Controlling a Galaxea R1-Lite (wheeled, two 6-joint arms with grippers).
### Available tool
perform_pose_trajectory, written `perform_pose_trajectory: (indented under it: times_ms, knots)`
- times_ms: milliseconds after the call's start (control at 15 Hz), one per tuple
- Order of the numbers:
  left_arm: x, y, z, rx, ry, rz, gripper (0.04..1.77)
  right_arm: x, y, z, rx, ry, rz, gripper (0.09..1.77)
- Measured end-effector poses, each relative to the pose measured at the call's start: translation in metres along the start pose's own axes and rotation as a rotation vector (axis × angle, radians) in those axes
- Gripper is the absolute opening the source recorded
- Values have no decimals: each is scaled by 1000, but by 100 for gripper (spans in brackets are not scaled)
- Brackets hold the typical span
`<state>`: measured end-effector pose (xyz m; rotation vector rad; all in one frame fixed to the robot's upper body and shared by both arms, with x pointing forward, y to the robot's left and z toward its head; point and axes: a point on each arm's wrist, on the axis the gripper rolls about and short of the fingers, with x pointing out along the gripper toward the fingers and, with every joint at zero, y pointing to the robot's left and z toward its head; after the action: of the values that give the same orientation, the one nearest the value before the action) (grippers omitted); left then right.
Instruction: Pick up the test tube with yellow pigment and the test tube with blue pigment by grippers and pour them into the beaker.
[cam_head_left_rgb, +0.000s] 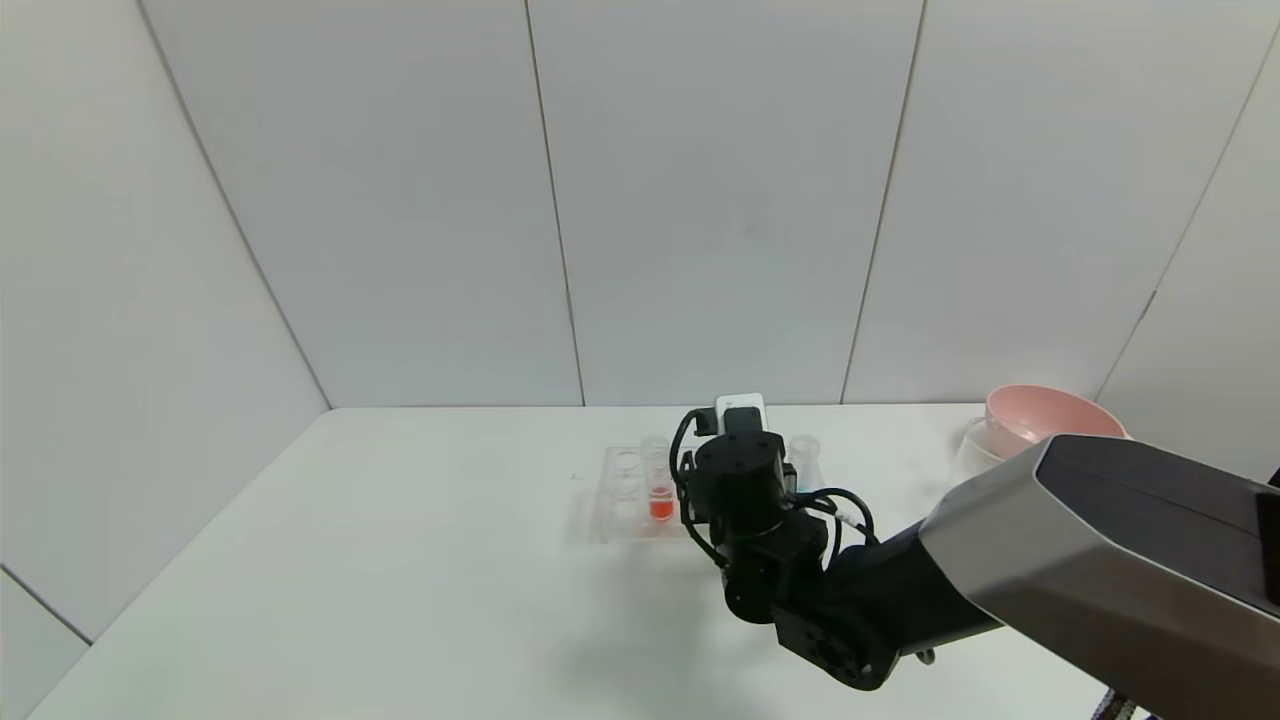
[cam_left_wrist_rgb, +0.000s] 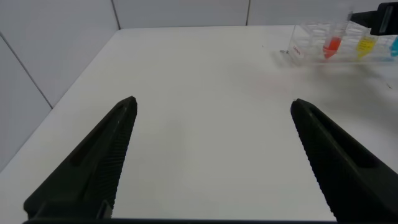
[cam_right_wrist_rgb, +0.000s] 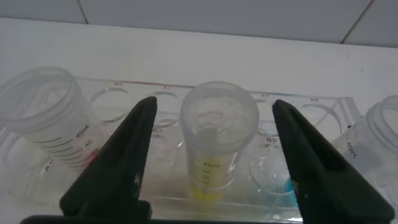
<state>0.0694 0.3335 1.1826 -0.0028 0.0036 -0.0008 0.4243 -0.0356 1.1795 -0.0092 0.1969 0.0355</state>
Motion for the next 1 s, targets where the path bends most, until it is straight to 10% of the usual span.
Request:
perform_pose_trajectory:
  times_ms: [400, 1000]
  knots:
    - [0, 0, 0, 0, 0, 0, 176, -1, 1, 0, 1, -2, 4, 53]
    - [0, 0, 0, 0, 0, 1, 176, -14, 0, 18, -17, -27, 13, 55]
